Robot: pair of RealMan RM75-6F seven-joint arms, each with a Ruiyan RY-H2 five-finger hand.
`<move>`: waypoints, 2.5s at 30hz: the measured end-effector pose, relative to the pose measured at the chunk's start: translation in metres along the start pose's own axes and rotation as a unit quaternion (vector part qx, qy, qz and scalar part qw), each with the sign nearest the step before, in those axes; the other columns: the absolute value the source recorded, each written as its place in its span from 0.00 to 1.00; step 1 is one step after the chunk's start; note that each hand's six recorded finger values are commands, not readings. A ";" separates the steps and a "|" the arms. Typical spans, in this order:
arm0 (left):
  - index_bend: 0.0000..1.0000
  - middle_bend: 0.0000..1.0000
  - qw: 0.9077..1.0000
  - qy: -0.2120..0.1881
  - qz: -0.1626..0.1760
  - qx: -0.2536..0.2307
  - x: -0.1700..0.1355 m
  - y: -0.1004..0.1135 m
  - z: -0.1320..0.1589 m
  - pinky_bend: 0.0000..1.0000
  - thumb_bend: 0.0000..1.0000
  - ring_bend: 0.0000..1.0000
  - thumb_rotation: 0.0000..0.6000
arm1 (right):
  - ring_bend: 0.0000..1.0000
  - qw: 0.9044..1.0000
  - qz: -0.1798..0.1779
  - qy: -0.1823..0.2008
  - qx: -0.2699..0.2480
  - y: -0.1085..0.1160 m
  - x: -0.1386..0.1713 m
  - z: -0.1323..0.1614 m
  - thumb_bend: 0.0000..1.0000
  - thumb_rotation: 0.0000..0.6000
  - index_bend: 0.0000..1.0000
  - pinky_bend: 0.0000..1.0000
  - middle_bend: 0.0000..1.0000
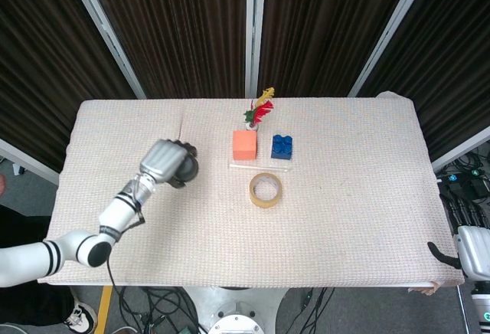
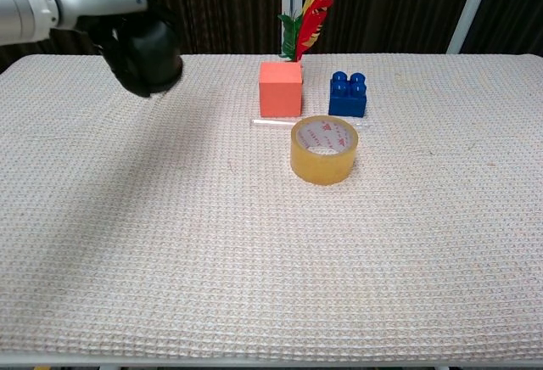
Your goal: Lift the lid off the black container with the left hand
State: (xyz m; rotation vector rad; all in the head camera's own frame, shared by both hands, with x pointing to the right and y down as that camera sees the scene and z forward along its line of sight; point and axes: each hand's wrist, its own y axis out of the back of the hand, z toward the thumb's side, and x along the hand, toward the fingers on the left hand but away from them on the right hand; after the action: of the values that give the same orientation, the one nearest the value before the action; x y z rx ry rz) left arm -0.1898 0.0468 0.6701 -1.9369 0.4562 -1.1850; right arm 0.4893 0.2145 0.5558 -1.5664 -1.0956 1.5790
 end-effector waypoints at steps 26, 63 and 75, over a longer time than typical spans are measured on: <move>0.47 0.51 0.986 0.051 -0.075 -0.139 -0.004 -0.028 -0.016 0.43 0.16 0.35 1.00 | 0.00 1.000 0.001 -0.005 -0.003 -0.001 0.000 -0.005 0.13 1.00 0.00 0.00 0.00; 0.47 0.50 0.994 -0.077 0.040 -0.064 0.002 0.001 0.054 0.43 0.16 0.36 1.00 | 0.00 1.000 0.004 -0.011 -0.003 -0.002 -0.001 -0.009 0.13 1.00 0.00 0.00 0.00; 0.47 0.50 0.991 0.112 0.052 -0.047 0.020 0.001 -0.073 0.42 0.16 0.36 1.00 | 0.00 1.000 0.014 -0.008 0.001 -0.008 -0.001 -0.006 0.13 1.00 0.00 0.00 0.00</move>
State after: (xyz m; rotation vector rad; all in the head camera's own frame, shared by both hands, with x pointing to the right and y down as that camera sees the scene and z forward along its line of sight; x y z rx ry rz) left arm -0.2425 0.0010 0.6983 -1.8403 0.7347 -1.3401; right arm 0.4944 0.2177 0.5642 -1.5766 -1.0850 1.6127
